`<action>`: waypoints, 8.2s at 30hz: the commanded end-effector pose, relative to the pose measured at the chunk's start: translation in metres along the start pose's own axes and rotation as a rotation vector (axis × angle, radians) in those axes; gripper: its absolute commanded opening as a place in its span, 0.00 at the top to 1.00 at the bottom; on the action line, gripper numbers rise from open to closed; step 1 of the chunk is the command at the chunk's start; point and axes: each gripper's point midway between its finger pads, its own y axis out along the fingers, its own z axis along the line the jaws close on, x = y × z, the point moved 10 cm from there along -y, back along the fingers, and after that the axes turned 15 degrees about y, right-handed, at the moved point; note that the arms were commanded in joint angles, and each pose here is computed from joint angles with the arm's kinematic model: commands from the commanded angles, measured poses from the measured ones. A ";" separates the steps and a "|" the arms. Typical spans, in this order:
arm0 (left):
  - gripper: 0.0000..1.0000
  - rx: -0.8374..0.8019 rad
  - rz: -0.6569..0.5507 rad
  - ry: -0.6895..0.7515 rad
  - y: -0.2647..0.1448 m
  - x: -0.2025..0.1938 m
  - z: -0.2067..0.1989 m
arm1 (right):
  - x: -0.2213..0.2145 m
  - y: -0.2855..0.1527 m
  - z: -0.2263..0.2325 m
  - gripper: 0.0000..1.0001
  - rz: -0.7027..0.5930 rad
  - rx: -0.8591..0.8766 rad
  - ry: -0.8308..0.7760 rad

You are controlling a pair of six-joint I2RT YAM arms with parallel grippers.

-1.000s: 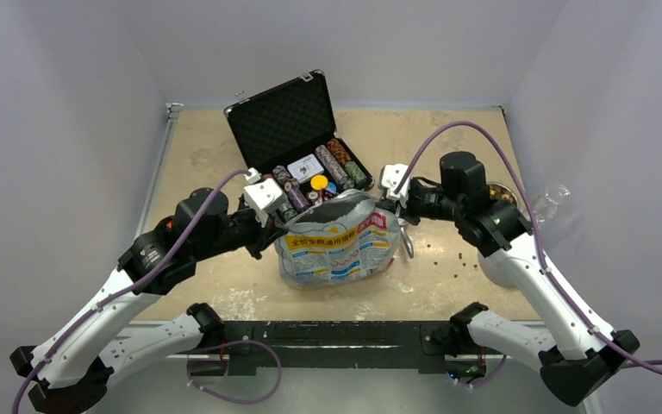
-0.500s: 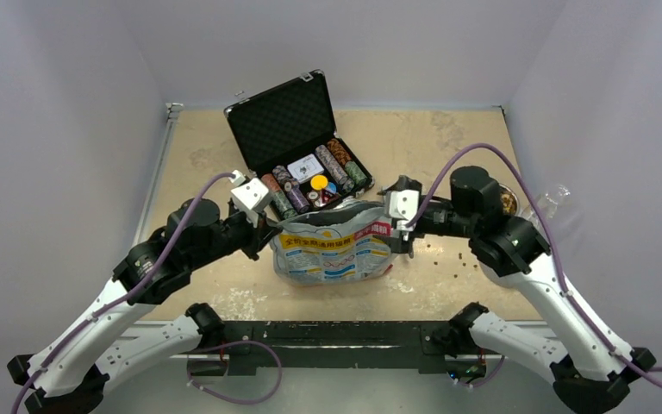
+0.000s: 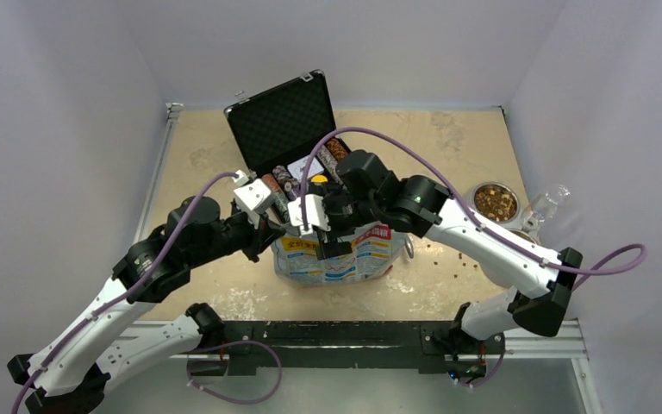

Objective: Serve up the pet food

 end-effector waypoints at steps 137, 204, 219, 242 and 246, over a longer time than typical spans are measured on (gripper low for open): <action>1.00 0.572 0.164 -1.760 0.008 0.045 -0.010 | -0.029 -0.026 0.025 0.53 0.197 -0.251 -0.069; 0.55 0.346 0.275 -1.924 0.055 0.032 -0.030 | -0.028 -0.003 0.036 0.62 0.130 -0.360 -0.154; 1.00 0.327 0.135 -1.924 0.054 0.048 -0.021 | -0.013 -0.021 0.038 0.85 0.074 -0.327 -0.118; 1.00 0.264 0.213 -2.182 0.041 0.051 -0.024 | -0.002 0.007 0.022 1.00 0.173 -0.648 -0.251; 1.00 0.337 0.240 -2.158 0.035 0.040 -0.025 | -0.008 -0.014 0.026 1.00 0.154 -0.538 -0.160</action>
